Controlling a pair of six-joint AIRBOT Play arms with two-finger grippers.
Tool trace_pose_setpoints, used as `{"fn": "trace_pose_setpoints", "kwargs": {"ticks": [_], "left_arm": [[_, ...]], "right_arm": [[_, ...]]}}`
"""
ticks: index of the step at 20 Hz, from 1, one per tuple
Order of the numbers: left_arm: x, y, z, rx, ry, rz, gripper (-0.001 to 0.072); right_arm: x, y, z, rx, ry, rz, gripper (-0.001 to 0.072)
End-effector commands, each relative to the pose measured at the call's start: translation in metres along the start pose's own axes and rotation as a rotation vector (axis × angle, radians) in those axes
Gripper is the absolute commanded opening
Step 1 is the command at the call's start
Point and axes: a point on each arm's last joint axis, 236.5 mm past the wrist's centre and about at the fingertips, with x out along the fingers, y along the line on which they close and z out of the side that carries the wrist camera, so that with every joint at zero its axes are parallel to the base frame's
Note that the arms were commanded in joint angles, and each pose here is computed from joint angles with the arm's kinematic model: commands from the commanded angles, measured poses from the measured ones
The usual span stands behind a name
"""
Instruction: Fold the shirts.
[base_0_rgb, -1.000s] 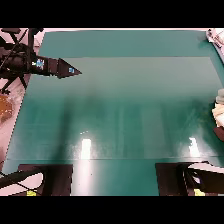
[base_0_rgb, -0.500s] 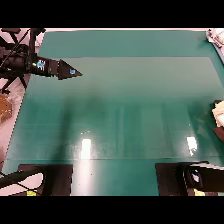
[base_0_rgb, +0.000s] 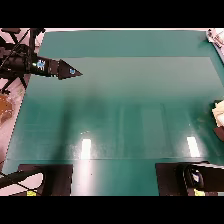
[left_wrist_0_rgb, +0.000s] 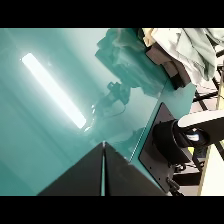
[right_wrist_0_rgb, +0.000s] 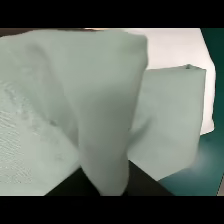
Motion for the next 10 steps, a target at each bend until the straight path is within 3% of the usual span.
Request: {"fn": "trace_pose_setpoints", "kwargs": {"ticks": [1,2,5,6,8,9,10], "left_arm": [[0.000,0.002,0.004,0.002,-0.017,0.011,0.0024],[0.000,0.002,0.004,0.002,-0.015,0.010,0.0024],[0.000,0.001,0.001,0.002,-0.004,0.006,0.0024],[0.000,0.001,0.001,0.002,-0.004,0.006,0.0024],[0.000,0.000,0.000,0.001,0.001,0.003,0.0024],[0.000,-0.001,-0.002,0.000,0.010,-0.004,0.0024],[0.000,-0.006,-0.002,-0.014,0.008,-0.024,0.0024]], "right_arm": [[0.003,0.011,-0.002,-0.034,0.013,0.017,0.0441],[0.001,0.020,-0.005,-0.051,0.012,0.033,0.0530],[-0.009,0.039,-0.012,-0.106,-0.016,0.038,0.0549],[-0.015,0.040,-0.015,-0.118,-0.033,0.019,0.0655],[-0.023,0.064,-0.020,-0.163,-0.063,0.065,0.0681],[-0.026,0.091,-0.026,-0.213,-0.068,0.143,0.0582],[-0.032,0.126,-0.037,-0.316,-0.064,0.253,0.0129]]}}
